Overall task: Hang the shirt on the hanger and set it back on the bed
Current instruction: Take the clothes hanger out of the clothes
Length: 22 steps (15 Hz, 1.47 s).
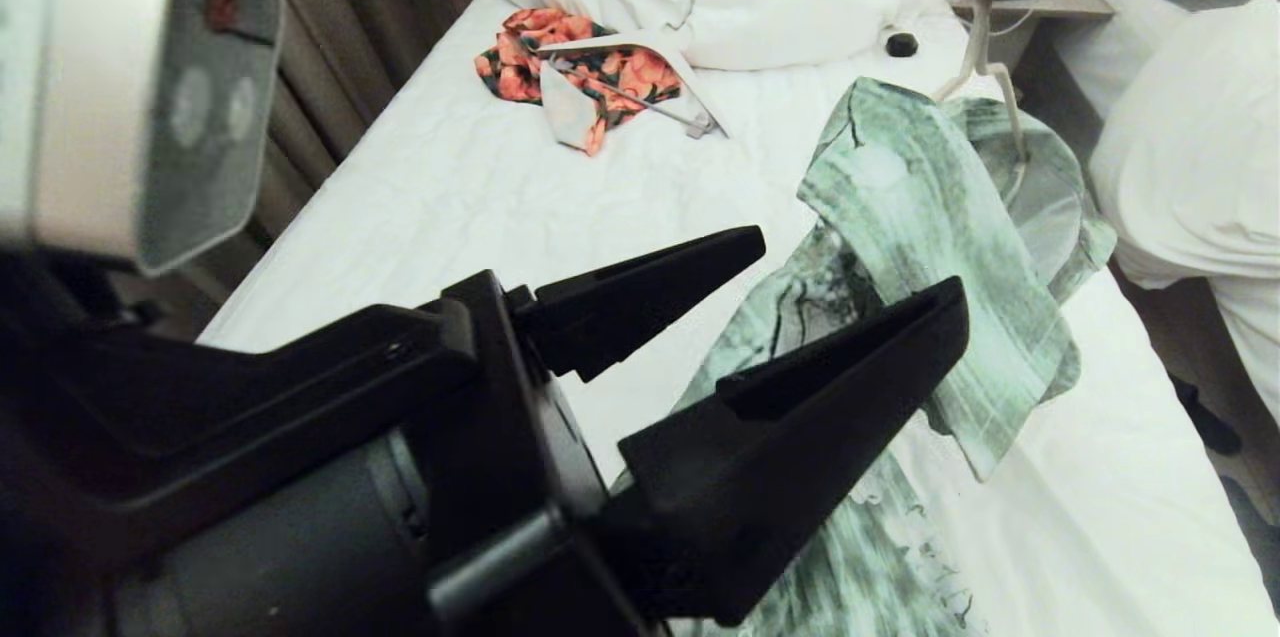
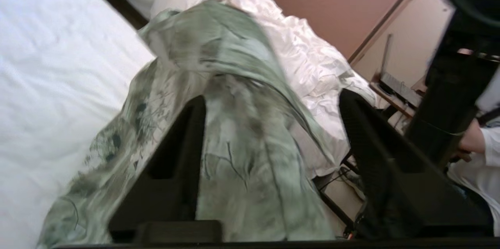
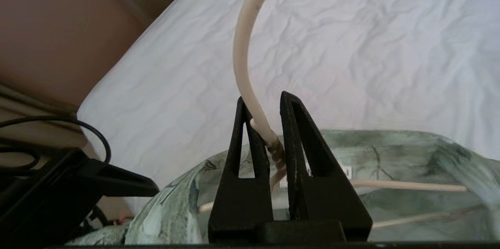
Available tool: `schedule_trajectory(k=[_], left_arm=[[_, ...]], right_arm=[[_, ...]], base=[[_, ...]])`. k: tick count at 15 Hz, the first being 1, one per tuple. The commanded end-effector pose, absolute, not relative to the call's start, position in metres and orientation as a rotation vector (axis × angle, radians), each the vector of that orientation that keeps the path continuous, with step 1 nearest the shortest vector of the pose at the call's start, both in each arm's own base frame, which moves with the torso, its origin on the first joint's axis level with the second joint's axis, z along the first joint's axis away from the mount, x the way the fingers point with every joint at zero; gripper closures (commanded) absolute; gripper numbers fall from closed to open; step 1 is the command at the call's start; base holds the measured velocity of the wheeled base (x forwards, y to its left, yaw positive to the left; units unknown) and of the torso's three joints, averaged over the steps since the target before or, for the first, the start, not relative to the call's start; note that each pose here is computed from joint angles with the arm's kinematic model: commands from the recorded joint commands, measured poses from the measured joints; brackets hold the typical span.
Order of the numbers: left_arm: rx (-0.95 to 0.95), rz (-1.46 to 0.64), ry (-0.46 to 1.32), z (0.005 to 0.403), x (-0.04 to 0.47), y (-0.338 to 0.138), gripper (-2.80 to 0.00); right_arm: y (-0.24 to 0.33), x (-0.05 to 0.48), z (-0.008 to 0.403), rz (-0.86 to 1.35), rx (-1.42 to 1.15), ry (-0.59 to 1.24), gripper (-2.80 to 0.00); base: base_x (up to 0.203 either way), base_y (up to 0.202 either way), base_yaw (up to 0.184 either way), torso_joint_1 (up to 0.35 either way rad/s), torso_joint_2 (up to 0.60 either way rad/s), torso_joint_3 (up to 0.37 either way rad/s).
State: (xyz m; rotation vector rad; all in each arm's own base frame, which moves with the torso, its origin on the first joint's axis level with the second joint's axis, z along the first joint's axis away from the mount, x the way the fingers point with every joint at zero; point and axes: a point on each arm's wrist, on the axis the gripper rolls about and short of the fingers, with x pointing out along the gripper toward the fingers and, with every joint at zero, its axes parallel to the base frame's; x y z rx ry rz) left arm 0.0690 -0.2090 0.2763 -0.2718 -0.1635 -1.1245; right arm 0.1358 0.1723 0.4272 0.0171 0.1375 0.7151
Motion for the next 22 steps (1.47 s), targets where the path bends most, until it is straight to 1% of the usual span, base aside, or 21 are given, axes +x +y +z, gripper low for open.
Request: schedule_trajectory(k=[1,3,6,12,13,19,22], left_arm=[[-0.278,-1.167,-0.187,0.279,0.066,-0.199,-2.8],[-0.265,-1.164,-0.184,0.276,0.07,-0.198,-2.8],[-0.246,-1.098,-0.194,0.276,0.09,-0.192,-2.8],[-0.234,-0.979,-0.305,0.297,0.123,-0.154,-2.8],[-0.237,-0.969,-0.328,0.301,0.124,-0.149,0.0],[-0.24,-0.863,-0.413,0.32,0.137,-0.116,0.0],[-0.244,-0.862,-0.407,0.32,0.139,-0.116,0.0]], right_arm=[[0.172,0.138,0.427,0.703,0.019,0.135,0.0],[0.166,0.143,0.43,0.669,0.031,0.113,0.0],[0.159,0.153,0.431,0.615,0.022,0.101,0.0],[0.147,0.17,0.422,0.526,-0.025,0.13,0.0],[0.146,0.173,0.42,0.513,-0.035,0.137,0.0],[0.143,0.186,0.415,0.47,-0.086,0.141,0.0],[0.145,0.19,0.413,0.469,-0.119,0.142,0.0]], base=[[0.0,0.0,0.0,0.0,0.0,0.0],[0.0,0.0,0.0,0.0,0.0,0.0],[0.0,0.0,0.0,0.0,0.0,0.0],[0.0,0.0,0.0,0.0,0.0,0.0],[0.0,0.0,0.0,0.0,0.0,0.0],[0.0,0.0,0.0,0.0,0.0,0.0],[0.0,0.0,0.0,0.0,0.0,0.0]])
